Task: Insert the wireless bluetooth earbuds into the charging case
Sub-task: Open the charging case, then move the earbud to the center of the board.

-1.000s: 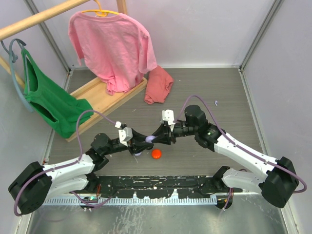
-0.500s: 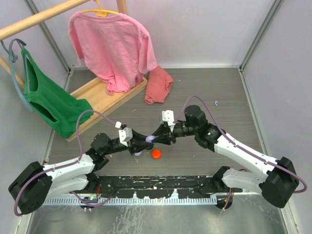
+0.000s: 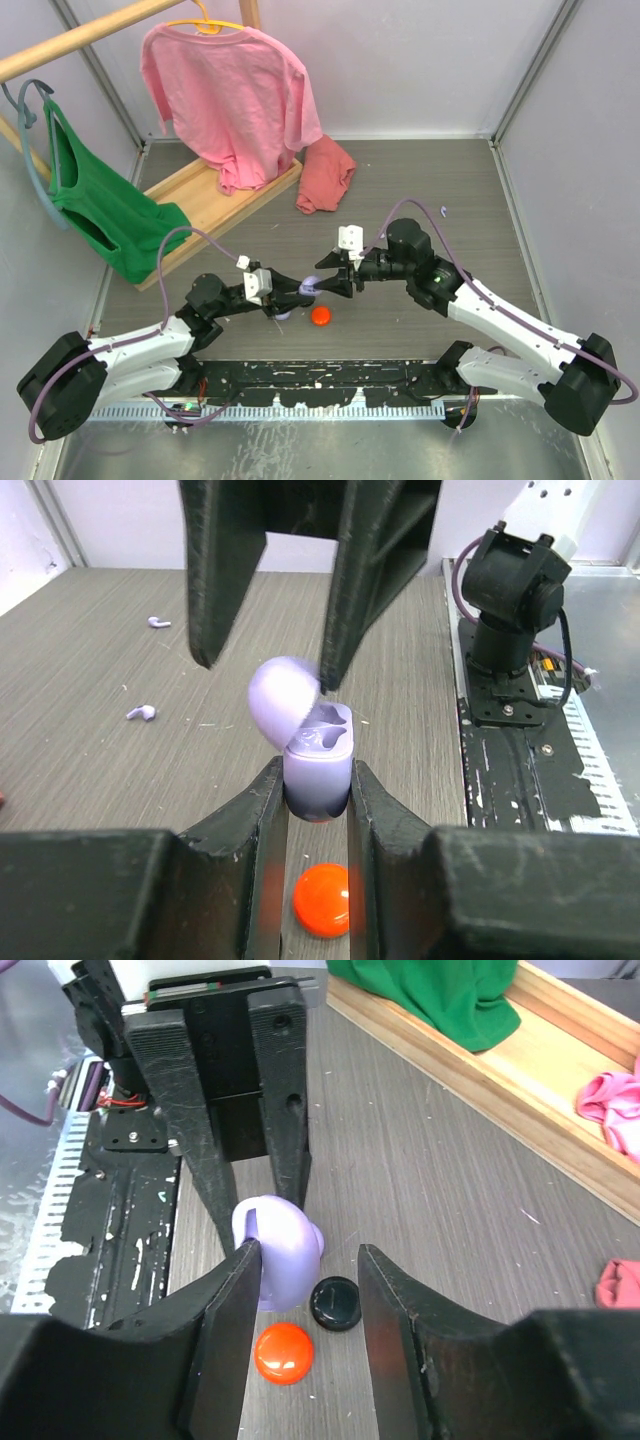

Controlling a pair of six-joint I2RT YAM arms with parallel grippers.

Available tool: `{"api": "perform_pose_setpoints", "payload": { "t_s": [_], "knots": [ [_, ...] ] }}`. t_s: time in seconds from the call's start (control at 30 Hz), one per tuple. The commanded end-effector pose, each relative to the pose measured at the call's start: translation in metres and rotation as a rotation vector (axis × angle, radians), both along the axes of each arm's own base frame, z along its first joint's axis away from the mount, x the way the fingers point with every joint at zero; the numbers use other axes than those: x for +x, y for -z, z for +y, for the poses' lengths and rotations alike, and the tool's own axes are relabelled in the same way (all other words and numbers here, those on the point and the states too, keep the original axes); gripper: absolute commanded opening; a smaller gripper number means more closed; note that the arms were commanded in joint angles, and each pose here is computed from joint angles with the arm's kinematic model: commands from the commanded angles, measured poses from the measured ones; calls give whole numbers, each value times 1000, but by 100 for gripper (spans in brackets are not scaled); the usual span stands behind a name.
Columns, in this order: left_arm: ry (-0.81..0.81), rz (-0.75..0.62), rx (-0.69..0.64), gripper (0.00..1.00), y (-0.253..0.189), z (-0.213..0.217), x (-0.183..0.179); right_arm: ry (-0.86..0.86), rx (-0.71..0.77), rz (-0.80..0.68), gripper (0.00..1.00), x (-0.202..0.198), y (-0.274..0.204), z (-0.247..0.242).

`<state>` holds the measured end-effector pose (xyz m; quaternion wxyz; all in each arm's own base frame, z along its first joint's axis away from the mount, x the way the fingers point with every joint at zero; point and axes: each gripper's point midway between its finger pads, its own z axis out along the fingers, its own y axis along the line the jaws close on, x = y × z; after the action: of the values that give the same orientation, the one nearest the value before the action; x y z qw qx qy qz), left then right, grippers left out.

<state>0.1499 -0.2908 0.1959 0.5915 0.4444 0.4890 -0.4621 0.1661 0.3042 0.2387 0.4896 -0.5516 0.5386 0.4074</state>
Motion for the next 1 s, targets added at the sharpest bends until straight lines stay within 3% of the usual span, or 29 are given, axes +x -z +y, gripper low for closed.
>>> {"api": "perform_pose_setpoints", "payload": {
  "t_s": [0.0, 0.37, 0.6, 0.97],
  "knots": [
    [51, -99, -44, 0, -16, 0, -11, 68, 45, -67, 50, 13, -24, -2],
    [-5, -83, -29, 0, -12, 1, 0, 168, 39, -35, 55, 27, -33, -6],
    [-222, 17, 30, 0, 6, 11, 38, 477, 24, 79, 71, 77, -29, -32],
    [-318, 51, 43, 0, 12, 19, 52, 995, -140, 329, 73, 166, 41, -99]
  ]
}}
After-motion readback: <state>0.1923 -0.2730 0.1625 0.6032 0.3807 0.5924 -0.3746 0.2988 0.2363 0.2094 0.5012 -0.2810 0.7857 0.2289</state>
